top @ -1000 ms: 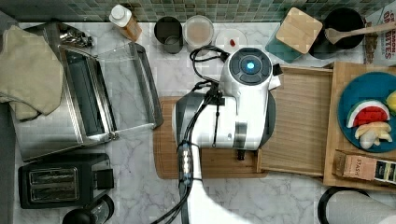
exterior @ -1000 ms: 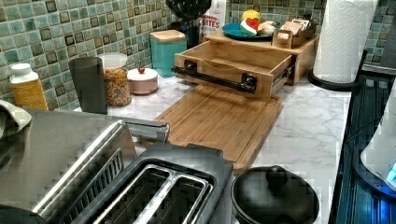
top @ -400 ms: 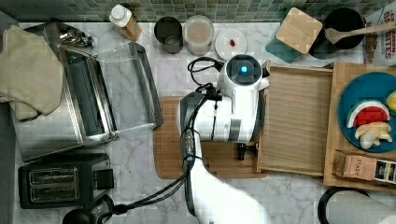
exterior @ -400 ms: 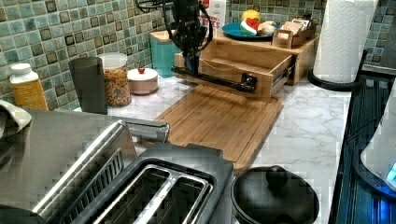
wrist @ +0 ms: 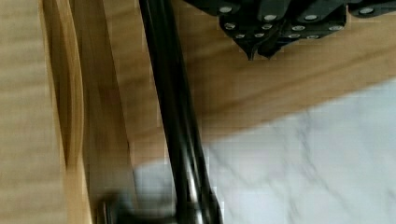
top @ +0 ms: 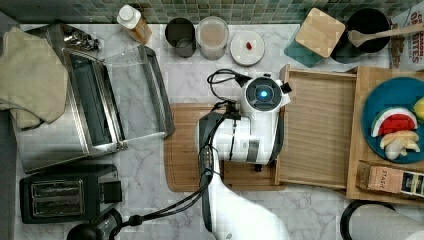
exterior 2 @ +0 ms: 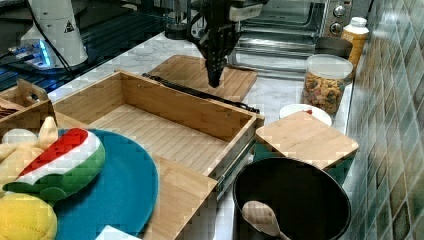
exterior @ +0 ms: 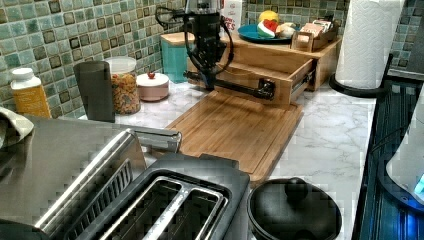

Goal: Close the drawer.

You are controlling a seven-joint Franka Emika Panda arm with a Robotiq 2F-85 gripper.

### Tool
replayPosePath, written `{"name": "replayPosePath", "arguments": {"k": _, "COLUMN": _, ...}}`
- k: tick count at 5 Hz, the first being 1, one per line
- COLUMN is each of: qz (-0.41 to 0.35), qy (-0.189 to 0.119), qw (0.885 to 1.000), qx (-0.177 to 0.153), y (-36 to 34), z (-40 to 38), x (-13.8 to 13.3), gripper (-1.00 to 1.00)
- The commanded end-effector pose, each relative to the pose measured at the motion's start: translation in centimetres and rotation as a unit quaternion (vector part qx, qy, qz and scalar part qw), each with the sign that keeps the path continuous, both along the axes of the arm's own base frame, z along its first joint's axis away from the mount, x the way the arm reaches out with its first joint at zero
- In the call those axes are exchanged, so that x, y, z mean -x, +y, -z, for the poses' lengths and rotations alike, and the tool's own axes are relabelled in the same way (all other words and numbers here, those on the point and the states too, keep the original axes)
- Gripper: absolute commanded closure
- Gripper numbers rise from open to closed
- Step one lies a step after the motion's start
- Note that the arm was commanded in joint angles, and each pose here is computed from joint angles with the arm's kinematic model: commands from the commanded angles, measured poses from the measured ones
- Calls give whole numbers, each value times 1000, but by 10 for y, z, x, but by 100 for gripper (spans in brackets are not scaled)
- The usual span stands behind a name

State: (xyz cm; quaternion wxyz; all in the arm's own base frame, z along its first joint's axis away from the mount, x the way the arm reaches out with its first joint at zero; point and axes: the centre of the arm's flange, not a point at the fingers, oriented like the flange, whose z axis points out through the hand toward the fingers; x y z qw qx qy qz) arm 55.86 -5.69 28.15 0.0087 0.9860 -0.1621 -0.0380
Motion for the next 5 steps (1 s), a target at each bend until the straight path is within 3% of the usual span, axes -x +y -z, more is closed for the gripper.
{"name": "replayPosePath", "arguments": {"k": 1, "qz": 5, "qy": -25, "qw": 1000, "qx": -12, "y": -12, "z": -4, "x": 3, "gripper": 100}}
{"name": "replayPosePath", "arguments": {"k": 2, "qz": -13, "qy": -42, "qw": 999, "qx": 5, "y": -16, "z": -6, "x": 2, "gripper": 100}}
{"name": "replayPosePath", "arguments": {"k": 5, "qz": -41, "qy": -28, "qw": 999, "qx": 22, "y": -77, "z": 10, "x": -2, "gripper": 100}}
